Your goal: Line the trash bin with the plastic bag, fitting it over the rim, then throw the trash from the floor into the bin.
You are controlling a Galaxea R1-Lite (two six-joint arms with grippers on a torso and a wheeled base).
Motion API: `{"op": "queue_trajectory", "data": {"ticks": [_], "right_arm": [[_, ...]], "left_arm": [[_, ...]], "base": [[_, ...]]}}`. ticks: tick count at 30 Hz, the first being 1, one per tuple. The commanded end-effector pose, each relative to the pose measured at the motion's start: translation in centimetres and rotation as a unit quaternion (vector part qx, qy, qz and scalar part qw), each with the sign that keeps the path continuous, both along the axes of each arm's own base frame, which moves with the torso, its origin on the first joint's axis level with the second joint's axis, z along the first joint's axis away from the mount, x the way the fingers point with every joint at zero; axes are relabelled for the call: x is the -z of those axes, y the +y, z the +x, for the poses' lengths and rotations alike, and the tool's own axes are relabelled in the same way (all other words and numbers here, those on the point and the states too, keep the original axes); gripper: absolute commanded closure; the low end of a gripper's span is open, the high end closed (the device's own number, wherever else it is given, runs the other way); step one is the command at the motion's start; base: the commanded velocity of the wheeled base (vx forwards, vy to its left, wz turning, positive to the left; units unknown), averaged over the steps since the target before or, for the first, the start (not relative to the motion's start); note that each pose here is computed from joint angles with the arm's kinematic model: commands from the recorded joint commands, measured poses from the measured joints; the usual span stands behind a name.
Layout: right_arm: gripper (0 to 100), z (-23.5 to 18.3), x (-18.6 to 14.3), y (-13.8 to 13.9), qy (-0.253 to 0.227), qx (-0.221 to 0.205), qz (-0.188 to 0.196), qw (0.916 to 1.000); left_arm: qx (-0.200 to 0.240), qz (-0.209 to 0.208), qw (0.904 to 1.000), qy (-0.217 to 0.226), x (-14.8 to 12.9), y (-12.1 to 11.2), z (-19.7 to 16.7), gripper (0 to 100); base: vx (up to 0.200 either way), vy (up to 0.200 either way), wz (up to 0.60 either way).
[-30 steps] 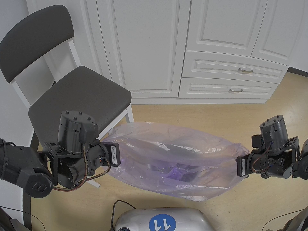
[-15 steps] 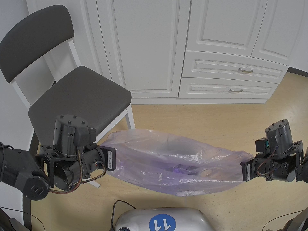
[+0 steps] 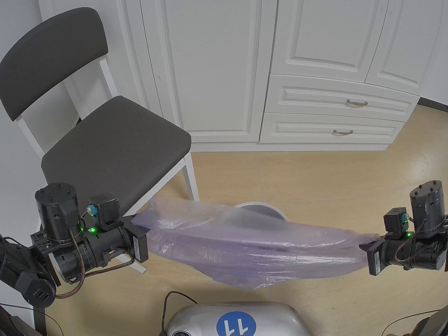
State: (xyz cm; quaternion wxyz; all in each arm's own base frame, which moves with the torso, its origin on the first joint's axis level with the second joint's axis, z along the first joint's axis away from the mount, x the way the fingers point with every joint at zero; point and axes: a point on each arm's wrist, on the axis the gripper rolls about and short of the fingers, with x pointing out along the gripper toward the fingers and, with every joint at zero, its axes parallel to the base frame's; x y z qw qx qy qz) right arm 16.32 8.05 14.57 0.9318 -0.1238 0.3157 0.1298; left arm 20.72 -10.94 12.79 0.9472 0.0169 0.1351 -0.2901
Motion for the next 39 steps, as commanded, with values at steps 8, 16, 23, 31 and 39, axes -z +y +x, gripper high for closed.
{"op": "queue_trajectory", "data": {"ticks": [8, 16, 23, 31, 39], "right_arm": [[100, -1.2, -0.8, -1.1, -0.023, 0.002, 0.007, 0.9997], [100, -1.4, -0.8, -0.9, -0.027, -0.008, 0.003, 0.9996], [100, -0.9, -1.8, -0.8, -0.051, -0.053, -0.022, 0.9971], [100, 2.5, -2.6, -0.7, -0.069, -0.148, -0.095, 0.9820], [100, 5.9, -1.6, 1.5, -0.107, -0.194, -0.086, 0.9713]], "left_arm": [[-0.006, 0.010, 0.9999, 0.013, 0.9, 0.7, -0.2, 100], [-0.002, 0.013, 0.9998, 0.016, 1.1, 0.5, -0.2, 100], [0.021, 0.014, 0.9997, 0.008, 1.1, -1.3, 1.1, 100], [0.090, 0.044, 0.9941, -0.040, 1.2, -4.7, 4.6, 100], [0.162, 0.037, 0.9841, -0.062, 1.1, -8.0, 4.3, 100]], "base": [[0.000, 0.000, 0.00], [0.000, 0.000, 0.00], [0.000, 0.000, 0.00], [0.000, 0.000, 0.00], [0.000, 0.000, 0.00]]}}
